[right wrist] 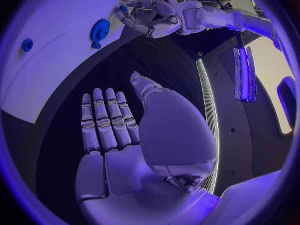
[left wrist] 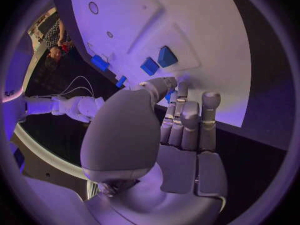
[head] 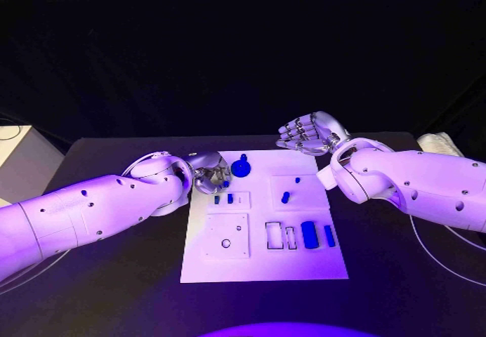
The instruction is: Assemble the parts on the task board
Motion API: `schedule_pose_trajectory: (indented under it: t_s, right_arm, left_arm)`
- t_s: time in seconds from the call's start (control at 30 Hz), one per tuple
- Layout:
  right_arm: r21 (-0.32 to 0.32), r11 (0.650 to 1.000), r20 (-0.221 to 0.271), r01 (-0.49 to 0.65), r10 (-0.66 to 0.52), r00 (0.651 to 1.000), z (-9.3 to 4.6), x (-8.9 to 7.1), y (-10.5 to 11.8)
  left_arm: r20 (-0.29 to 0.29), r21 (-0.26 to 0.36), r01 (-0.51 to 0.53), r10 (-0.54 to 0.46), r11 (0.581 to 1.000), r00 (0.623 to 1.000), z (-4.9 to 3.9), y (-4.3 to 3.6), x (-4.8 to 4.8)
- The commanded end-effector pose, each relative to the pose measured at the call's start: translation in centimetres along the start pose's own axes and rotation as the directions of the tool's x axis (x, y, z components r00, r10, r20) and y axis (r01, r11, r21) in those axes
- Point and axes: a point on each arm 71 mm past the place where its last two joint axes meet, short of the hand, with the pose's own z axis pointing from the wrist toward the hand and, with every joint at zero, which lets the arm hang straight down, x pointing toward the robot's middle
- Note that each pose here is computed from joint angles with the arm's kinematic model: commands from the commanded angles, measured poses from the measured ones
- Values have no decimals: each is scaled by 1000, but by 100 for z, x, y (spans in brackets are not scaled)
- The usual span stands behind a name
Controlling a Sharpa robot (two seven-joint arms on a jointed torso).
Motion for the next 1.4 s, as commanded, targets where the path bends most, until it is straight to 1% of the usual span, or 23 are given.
schedule_pose_trajectory:
  t_s: [0.03,0.13,0.3,0.47,0.5,0.6,0.63,0.7,0.73,0.8,0.83,0.87,0.93,0.97,1.03,1.1,1.13,1.17,1.2,1.33,1.4]
  right_arm:
    - [-12,1000,-9,13,-13,1000,-1,-1,3]
    - [-7,1000,-14,18,-18,1000,-1,-7,-8]
    - [-7,999,-25,46,-47,999,-5,-25,-27]
    - [-9,995,-41,95,-95,995,-14,-65,-64]
    - [-8,994,-47,113,-113,992,-16,-82,-81]
    - [-7,989,-63,147,-147,987,-19,-110,-113]
    - [-3,984,-78,176,-175,981,-22,-125,-137]
    - [2,972,-114,234,-233,966,-30,-134,-172]
    - [1,968,-123,250,-248,961,-33,-134,-178]
    - [-16,938,-167,345,-343,924,-46,-126,-200]
    - [-30,918,-185,396,-394,900,-54,-120,-206]
    - [-43,896,-197,442,-441,876,-61,-117,-211]
    - [-67,851,-211,521,-523,826,-76,-117,-222]
    - [-75,832,-214,550,-552,806,-82,-119,-226]
    - [-93,783,-221,616,-619,754,-96,-120,-235]
    - [-106,741,-226,663,-668,709,-108,-115,-238]
    - [-112,723,-227,682,-687,691,-113,-111,-238]
    - [-119,697,-227,707,-712,664,-120,-103,-235]
    - [-125,677,-226,725,-731,644,-125,-94,-233]
    - [-139,621,-226,771,-778,586,-143,-61,-235]
    - [-143,599,-225,788,-795,563,-152,-43,-241]
  left_arm:
    - [7,-5,5,-5,1000,1000,-10,4,-10]
    - [5,-14,6,-6,1000,1000,-27,31,-22]
    - [10,-35,7,-7,999,1000,-63,100,-49]
    - [27,-60,10,-8,998,1000,-124,209,-103]
    - [38,-65,12,-10,998,999,-147,246,-129]
    - [76,-69,33,-28,997,997,-189,311,-191]
    - [113,-67,72,-64,995,991,-222,362,-244]
    - [173,-53,166,-155,985,973,-282,438,-329]
    - [185,-49,190,-178,981,966,-297,453,-345]
    - [228,-13,329,-317,944,921,-381,512,-412]
    - [238,12,405,-396,914,887,-429,527,-436]
    - [243,40,480,-475,876,846,-479,533,-454]
    - [240,97,612,-615,785,751,-570,521,-478]
    - [236,119,655,-662,746,711,-605,512,-485]
    - [217,166,738,-754,654,619,-686,487,-497]
    - [188,202,786,-811,584,554,-751,463,-502]
    - [172,216,801,-829,558,532,-778,452,-504]
    - [150,234,816,-849,528,506,-817,437,-507]
    - [135,246,826,-861,508,490,-850,428,-509]
    - [106,270,848,-890,456,444,-953,423,-520]
    - [99,275,856,-898,438,428,-1001,434,-525]
